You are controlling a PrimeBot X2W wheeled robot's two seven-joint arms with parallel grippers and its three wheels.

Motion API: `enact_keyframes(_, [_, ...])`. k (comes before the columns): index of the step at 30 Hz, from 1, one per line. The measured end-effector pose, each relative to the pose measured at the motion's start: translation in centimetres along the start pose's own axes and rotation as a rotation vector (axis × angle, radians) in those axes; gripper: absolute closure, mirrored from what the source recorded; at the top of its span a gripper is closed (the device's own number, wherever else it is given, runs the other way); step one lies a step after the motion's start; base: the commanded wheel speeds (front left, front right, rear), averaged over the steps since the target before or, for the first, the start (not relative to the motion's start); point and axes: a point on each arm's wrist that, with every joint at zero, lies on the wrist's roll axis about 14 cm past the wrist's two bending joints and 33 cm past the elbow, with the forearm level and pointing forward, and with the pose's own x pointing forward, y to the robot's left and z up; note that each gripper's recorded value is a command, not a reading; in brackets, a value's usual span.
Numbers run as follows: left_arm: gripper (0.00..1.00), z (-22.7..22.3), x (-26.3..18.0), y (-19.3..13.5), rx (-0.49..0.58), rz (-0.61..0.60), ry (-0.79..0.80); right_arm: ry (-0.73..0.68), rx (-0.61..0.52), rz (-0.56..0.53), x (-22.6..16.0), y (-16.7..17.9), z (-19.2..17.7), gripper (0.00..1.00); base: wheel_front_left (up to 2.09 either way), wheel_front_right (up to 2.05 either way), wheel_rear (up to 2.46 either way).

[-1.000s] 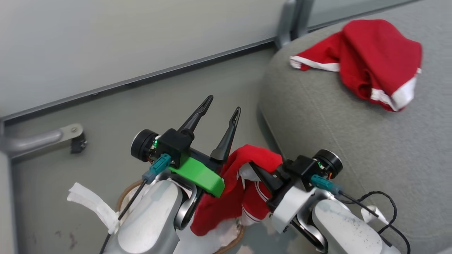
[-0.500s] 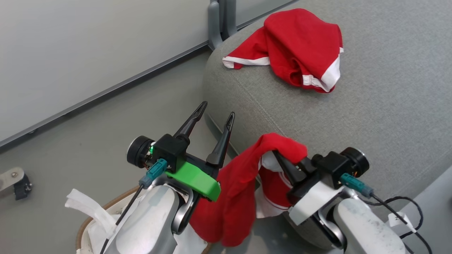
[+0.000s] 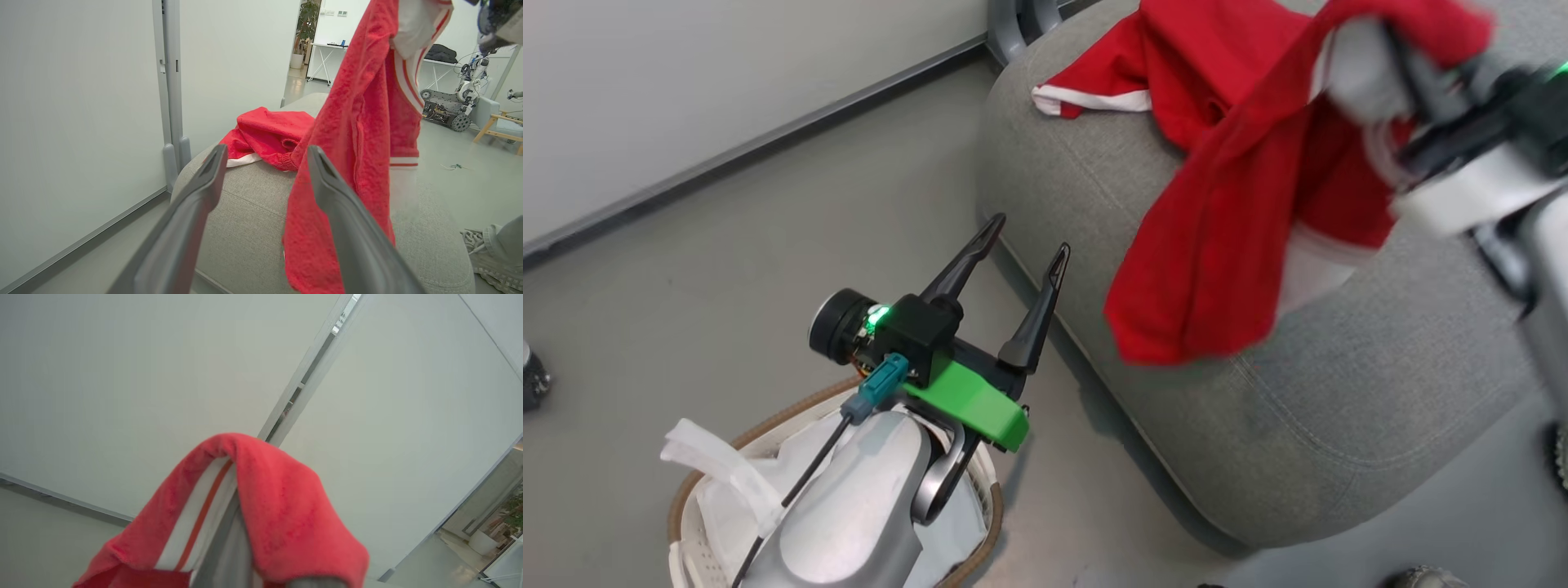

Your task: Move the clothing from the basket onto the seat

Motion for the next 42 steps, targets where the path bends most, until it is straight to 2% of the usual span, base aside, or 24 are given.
enact_keyframes(7, [0.00, -1.1, -0.6, 2.4, -0.018, 0.025, 0.010, -0.089, -0.248, -0.056, 6.1, -6.6, 3.9, 1.00, 0.00, 0.00, 0.00])
enact_keyframes(12, [0.00, -2.2, -1.1, 4.1, -0.032, 0.045, 0.020, -0.096, -0.326, -0.110, 9.2, -9.2, 4.3, 1.00, 0.00, 0.00, 0.00])
enact_keyframes(17, [0.00, -3.3, -1.6, 5.7, -0.039, 0.057, 0.030, 0.013, -0.317, -0.136, 10.7, -9.6, -0.4, 1.00, 0.00, 0.00, 0.00])
enact_keyframes(20, [0.00, -3.5, -1.7, 6.3, -0.051, 0.061, 0.022, 0.108, -0.273, -0.122, 10.8, -8.0, -5.0, 1.00, 0.00, 0.00, 0.00])
enact_keyframes(25, [0.00, -4.3, -1.8, 7.0, -0.067, 0.053, 0.024, 0.383, -0.147, -0.085, 6.8, -3.3, -16.3, 1.00, 0.00, 0.00, 0.00])
enact_keyframes(30, [0.00, -5.0, -2.4, 7.8, -0.084, 0.068, 0.030, 0.561, -0.017, -0.077, 1.4, 1.7, -22.8, 1.00, 0.00, 0.00, 0.00])
enact_keyframes(34, [0.00, -4.9, -2.6, 8.0, -0.088, 0.078, 0.033, 0.677, 0.051, -0.093, -3.7, 3.9, -25.4, 1.00, 0.00, 0.00, 0.00])
enact_keyframes(39, [0.00, -4.1, -2.3, 7.3, -0.079, 0.069, 0.029, 0.728, 0.108, -0.164, -7.8, 3.9, -25.4, 1.00, 0.00, 0.00, 0.00])
enact_keyframes(40, [0.00, -4.0, -2.3, 7.0, -0.077, 0.067, 0.028, 0.730, 0.115, -0.181, -8.3, 3.6, -25.2, 0.80, 0.00, 0.00, 0.00])
enact_keyframes(41, [0.00, -3.8, -2.2, 6.7, -0.079, 0.064, 0.026, 0.728, 0.121, -0.201, -8.9, 3.2, -25.0, 0.55, 0.00, 0.00, 0.00])
enact_keyframes(42, [0.00, -3.5, -2.1, 6.4, -0.080, 0.061, 0.023, 0.722, 0.124, -0.218, -9.2, 2.8, -24.6, 0.00, 0.00, 0.00, 0.00])
